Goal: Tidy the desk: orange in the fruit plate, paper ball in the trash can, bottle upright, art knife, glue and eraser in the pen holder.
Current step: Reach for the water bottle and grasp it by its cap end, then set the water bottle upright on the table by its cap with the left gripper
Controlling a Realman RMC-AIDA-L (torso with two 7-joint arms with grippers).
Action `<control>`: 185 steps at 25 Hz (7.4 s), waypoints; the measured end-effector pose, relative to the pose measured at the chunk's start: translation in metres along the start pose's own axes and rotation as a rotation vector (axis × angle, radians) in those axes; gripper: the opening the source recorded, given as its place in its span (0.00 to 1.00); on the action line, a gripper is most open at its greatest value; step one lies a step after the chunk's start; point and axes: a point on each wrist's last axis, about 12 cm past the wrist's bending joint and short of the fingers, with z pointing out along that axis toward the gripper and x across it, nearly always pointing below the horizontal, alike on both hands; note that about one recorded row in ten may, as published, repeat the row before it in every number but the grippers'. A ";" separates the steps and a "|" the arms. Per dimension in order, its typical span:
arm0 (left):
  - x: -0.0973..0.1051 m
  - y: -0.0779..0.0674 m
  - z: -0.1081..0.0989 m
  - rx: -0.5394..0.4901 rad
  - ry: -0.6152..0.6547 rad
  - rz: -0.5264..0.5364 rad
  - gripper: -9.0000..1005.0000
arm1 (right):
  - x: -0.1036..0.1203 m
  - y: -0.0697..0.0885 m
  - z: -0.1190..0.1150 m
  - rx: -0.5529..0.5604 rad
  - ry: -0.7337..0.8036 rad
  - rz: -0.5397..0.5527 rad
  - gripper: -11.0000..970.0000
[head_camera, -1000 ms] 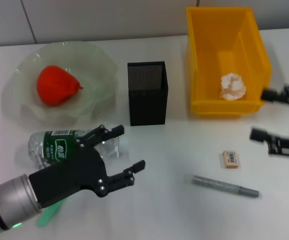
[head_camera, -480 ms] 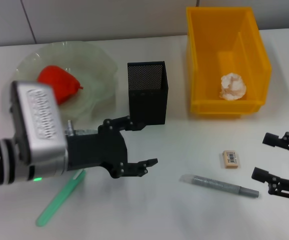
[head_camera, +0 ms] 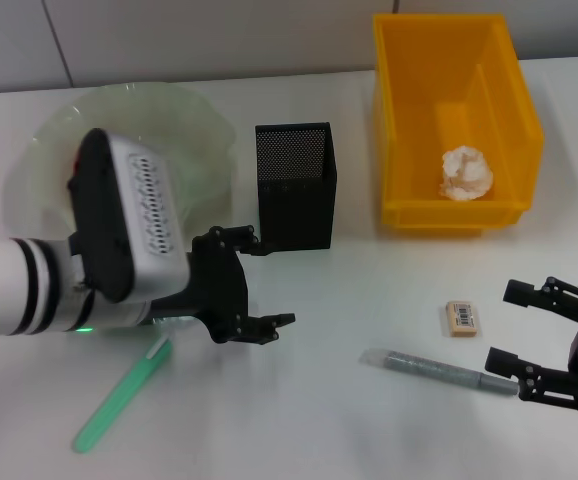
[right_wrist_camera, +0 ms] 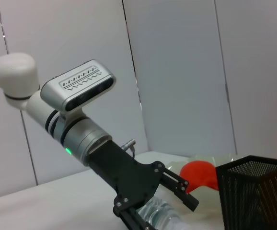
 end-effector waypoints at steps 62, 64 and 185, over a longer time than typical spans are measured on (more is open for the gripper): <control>-0.024 0.000 0.028 -0.025 0.337 0.200 0.61 | 0.010 0.003 0.005 -0.016 0.029 0.069 0.85; -0.025 -0.001 0.029 -0.023 0.336 0.205 0.60 | 0.010 0.003 0.005 -0.016 0.030 0.070 0.85; 0.019 0.015 -0.078 -0.231 -0.364 -0.352 0.43 | 0.006 -0.001 0.014 -0.036 0.027 0.096 0.85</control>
